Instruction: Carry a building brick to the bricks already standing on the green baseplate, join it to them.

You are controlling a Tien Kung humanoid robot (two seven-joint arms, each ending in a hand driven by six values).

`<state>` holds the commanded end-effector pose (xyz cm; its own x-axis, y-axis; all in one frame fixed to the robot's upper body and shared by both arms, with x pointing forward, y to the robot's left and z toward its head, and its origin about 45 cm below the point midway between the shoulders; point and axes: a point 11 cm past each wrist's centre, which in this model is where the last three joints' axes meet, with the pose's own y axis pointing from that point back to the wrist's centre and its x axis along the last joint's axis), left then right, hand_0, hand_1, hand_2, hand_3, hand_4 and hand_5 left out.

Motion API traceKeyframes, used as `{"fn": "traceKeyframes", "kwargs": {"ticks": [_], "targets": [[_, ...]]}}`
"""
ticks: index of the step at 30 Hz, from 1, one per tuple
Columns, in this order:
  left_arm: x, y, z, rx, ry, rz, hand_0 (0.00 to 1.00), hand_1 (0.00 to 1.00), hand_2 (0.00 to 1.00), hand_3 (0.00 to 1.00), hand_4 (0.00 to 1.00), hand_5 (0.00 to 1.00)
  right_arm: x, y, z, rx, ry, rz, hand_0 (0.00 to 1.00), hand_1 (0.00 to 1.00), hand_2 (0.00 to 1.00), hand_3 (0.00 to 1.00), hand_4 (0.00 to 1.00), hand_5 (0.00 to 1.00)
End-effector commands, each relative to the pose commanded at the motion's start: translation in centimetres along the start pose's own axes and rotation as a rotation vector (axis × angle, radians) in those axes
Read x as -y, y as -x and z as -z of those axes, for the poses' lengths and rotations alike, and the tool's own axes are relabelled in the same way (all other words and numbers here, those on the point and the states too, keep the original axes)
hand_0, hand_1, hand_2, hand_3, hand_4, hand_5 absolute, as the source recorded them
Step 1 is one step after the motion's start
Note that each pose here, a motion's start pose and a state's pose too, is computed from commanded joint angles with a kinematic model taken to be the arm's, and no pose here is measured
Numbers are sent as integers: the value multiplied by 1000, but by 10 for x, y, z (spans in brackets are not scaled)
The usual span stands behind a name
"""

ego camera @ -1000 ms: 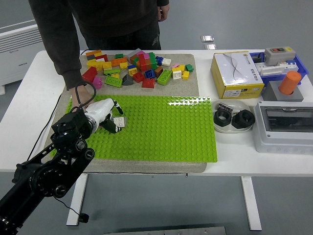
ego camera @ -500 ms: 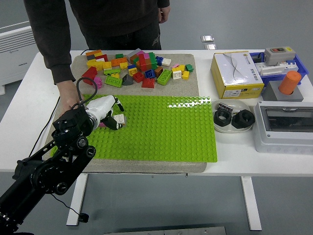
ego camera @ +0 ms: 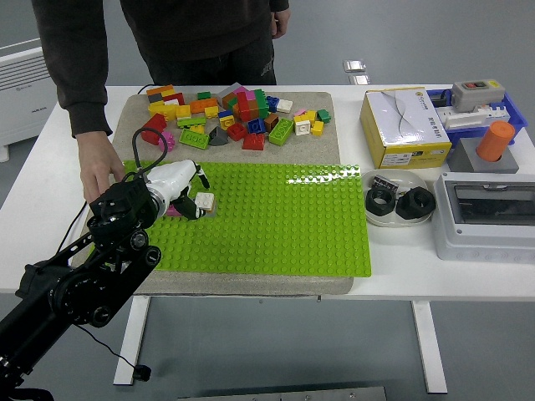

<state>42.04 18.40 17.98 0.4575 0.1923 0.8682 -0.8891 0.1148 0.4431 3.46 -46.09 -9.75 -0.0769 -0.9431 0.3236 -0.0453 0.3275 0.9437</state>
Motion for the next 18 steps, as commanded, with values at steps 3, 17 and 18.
{"fn": "traceKeyframes", "kwargs": {"ticks": [3,17,18], "targets": [[0,-1,1,14,0,0,237,8,84,601,850,96,0,0,0,-1,0,-1,610,585,585,623,868,998],[-3,-1,-2,-10,11,-2,236,8,85,592,819,107,0,-2,-3,2,5,-4,609,584,584,624,869,998],[-3,-2,-2,-14,13,-5,236,8,85,592,819,107,0,-2,-3,2,5,-4,609,584,584,624,869,998]]}}
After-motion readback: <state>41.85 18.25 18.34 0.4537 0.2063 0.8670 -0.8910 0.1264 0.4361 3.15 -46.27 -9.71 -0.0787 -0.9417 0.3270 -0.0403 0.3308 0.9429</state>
